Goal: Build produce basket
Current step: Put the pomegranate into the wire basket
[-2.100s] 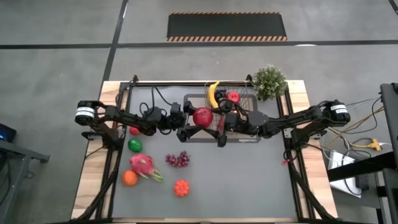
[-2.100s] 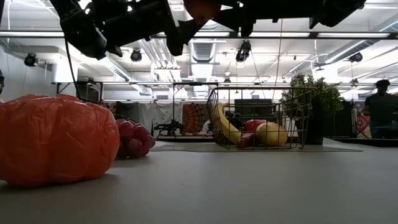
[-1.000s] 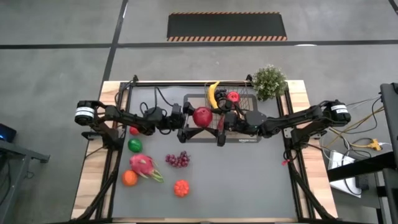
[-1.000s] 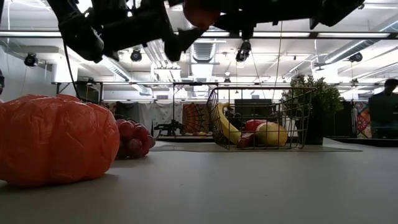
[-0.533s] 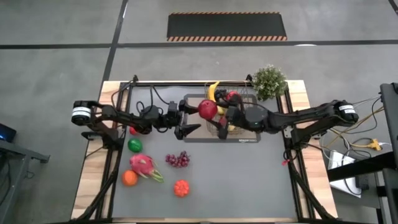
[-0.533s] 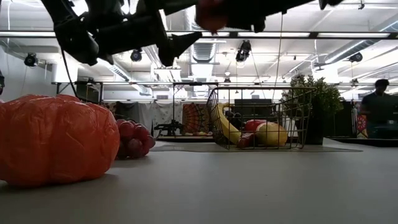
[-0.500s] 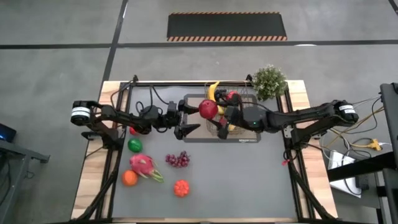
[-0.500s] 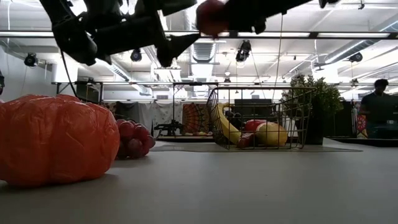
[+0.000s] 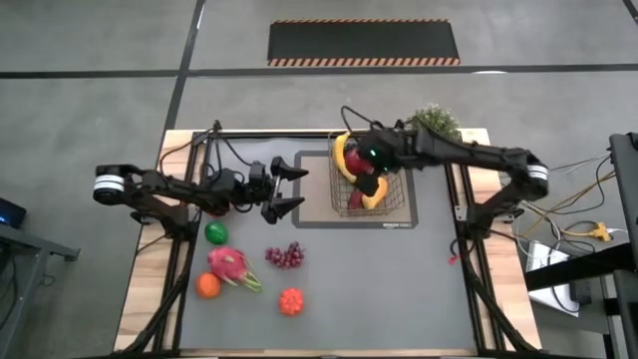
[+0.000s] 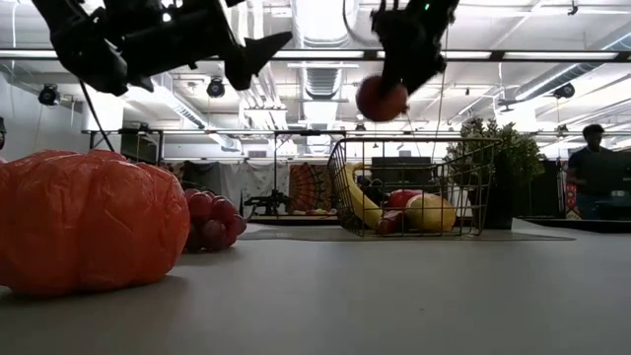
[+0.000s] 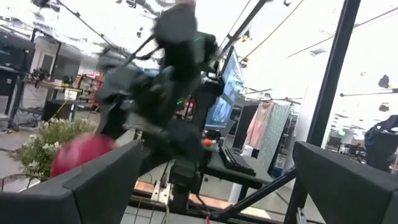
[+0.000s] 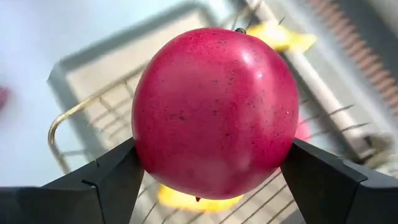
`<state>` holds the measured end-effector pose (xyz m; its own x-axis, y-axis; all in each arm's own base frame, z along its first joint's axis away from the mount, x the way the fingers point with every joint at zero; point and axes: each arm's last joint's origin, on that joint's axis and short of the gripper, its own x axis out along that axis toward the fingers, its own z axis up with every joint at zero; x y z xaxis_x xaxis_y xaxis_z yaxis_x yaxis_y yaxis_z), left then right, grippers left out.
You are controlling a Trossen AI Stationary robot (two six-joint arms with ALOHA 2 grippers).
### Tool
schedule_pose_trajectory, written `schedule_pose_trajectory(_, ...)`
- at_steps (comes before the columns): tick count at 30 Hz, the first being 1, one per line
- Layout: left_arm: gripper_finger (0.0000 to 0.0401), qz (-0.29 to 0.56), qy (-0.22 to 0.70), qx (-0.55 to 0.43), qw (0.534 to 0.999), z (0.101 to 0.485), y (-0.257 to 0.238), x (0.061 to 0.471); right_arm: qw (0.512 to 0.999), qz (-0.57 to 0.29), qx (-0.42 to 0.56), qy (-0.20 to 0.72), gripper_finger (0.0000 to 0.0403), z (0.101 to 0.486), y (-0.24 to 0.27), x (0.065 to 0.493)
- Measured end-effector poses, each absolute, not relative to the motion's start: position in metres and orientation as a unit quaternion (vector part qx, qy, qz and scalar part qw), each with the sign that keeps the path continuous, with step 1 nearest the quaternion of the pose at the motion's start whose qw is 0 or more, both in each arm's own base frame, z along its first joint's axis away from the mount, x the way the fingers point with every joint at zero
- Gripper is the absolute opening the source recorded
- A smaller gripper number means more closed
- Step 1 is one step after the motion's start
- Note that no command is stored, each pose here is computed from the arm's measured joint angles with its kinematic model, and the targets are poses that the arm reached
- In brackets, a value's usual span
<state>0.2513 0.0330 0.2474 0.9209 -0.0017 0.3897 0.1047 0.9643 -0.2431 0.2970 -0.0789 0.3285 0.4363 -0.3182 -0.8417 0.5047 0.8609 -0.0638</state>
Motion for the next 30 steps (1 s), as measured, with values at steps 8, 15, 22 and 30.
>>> schedule_pose_trajectory(8,0.0399,-0.025,-0.198,-0.131,0.971,0.247,0.033,0.247,0.76,-0.195,0.221,0.58,0.0324,0.294,-0.14,0.305)
schedule_pose_trajectory(15,0.0399,-0.017,-0.19,-0.134,0.972,0.241,0.034,0.245,0.705,-0.188,0.237,0.642,0.0324,0.259,-0.169,0.312)
schedule_pose_trajectory(22,0.0399,-0.017,-0.19,-0.134,0.973,0.241,0.034,0.245,0.684,-0.179,0.235,0.666,0.0325,0.238,-0.175,0.319)
schedule_pose_trajectory(30,0.0399,-0.015,-0.19,-0.133,0.973,0.241,0.034,0.244,0.682,-0.18,0.235,0.669,0.0367,0.234,-0.176,0.32)
